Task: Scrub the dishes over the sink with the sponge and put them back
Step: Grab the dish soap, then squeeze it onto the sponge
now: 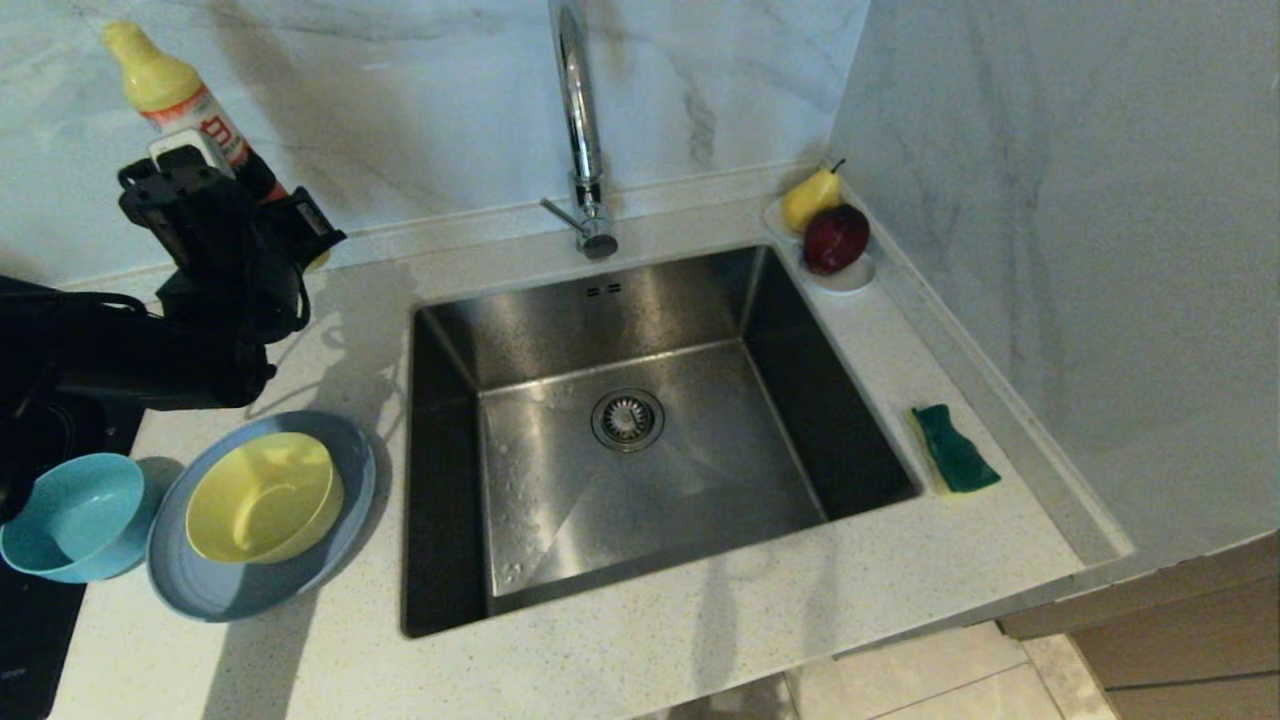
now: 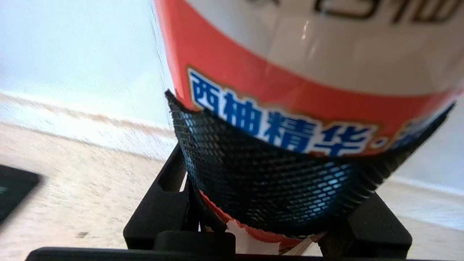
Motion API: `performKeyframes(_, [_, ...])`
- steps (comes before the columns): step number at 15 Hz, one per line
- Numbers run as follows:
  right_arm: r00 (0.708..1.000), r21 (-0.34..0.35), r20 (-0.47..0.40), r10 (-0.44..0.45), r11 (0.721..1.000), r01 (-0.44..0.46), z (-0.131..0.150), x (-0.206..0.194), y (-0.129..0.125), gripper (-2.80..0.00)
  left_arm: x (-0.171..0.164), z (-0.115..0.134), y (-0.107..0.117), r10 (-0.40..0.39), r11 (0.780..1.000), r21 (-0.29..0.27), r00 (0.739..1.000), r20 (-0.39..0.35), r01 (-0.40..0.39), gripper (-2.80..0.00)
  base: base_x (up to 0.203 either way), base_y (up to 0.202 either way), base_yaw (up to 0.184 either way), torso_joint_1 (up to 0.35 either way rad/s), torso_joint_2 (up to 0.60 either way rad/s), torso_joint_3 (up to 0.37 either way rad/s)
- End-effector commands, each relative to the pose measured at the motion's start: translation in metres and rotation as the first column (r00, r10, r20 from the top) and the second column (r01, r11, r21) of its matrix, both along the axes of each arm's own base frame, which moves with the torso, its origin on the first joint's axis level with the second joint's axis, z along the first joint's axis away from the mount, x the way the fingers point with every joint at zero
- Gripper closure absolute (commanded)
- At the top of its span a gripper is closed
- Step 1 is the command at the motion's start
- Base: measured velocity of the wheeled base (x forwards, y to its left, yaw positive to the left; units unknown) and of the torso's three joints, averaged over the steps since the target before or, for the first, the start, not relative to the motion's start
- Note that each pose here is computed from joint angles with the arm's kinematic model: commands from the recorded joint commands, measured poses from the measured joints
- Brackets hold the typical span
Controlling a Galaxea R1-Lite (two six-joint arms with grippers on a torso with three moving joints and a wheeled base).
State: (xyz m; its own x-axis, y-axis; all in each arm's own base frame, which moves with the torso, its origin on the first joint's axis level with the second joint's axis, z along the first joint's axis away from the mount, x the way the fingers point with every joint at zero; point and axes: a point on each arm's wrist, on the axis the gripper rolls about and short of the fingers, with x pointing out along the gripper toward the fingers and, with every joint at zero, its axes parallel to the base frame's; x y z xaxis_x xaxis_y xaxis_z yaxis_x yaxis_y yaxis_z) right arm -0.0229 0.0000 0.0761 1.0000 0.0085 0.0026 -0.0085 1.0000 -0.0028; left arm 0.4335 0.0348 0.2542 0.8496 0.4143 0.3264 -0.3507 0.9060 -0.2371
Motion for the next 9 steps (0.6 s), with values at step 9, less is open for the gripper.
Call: performKeyframes(9, [1.000,0.000,0.001,0.001,1.000,-0.001,0.000,0.000,0.000,0.00,-0.217,0.117,-0.071,-0.261,0.965,0.021,0.965,-0.019,0.261,0.00,0.000,0.000,0.000,0.000,0.00,0.000])
